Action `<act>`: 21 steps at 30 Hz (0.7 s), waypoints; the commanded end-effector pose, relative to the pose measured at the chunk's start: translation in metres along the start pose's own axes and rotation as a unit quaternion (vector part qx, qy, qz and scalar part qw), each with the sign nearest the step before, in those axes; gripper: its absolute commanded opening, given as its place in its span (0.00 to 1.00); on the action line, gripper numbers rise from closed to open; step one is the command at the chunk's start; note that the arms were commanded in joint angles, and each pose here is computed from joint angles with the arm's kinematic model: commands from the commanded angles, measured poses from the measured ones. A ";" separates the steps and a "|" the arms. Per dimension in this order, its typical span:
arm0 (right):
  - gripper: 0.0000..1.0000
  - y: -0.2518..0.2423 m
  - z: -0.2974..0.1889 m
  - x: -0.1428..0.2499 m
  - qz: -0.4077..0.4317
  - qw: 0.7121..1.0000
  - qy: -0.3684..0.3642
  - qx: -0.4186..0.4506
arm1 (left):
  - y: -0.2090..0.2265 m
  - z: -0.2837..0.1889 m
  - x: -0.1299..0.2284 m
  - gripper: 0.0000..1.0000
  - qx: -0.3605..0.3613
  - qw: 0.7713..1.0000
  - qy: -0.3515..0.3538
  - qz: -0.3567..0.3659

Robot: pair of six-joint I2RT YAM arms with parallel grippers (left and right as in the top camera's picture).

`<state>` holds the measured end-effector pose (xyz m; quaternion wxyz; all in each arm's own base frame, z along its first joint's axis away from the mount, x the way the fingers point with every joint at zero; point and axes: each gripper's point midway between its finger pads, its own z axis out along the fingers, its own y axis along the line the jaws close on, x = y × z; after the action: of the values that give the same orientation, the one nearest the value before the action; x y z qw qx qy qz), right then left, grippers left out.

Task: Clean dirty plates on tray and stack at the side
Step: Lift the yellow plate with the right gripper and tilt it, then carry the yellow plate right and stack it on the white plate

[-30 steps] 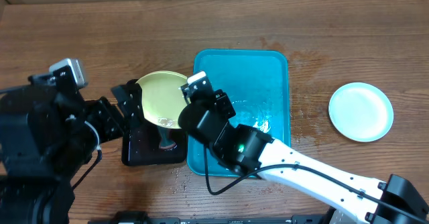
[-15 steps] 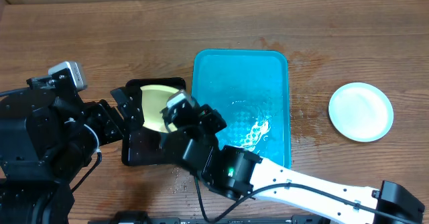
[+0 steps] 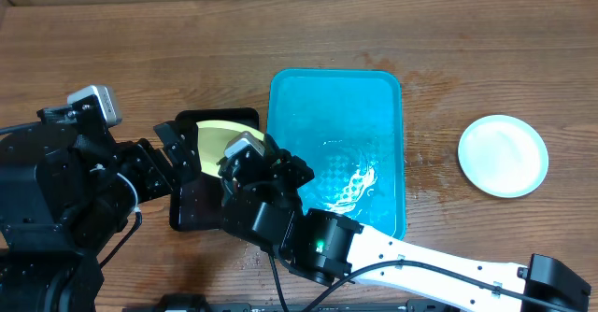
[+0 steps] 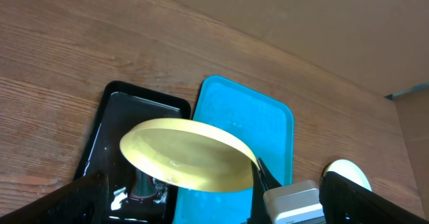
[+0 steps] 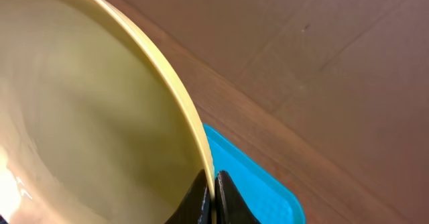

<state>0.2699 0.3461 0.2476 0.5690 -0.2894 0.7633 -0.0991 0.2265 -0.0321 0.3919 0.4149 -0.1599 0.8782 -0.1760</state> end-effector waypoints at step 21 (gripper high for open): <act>0.04 -0.019 0.063 0.030 0.346 0.879 0.154 -0.291 | -0.003 -0.001 -0.004 1.00 0.006 1.000 -0.004 0.005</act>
<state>0.3441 0.2958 0.2008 0.4559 -0.1347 0.8774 0.0647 0.2283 -0.0321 0.3918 0.4147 -0.1600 0.8783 -0.1760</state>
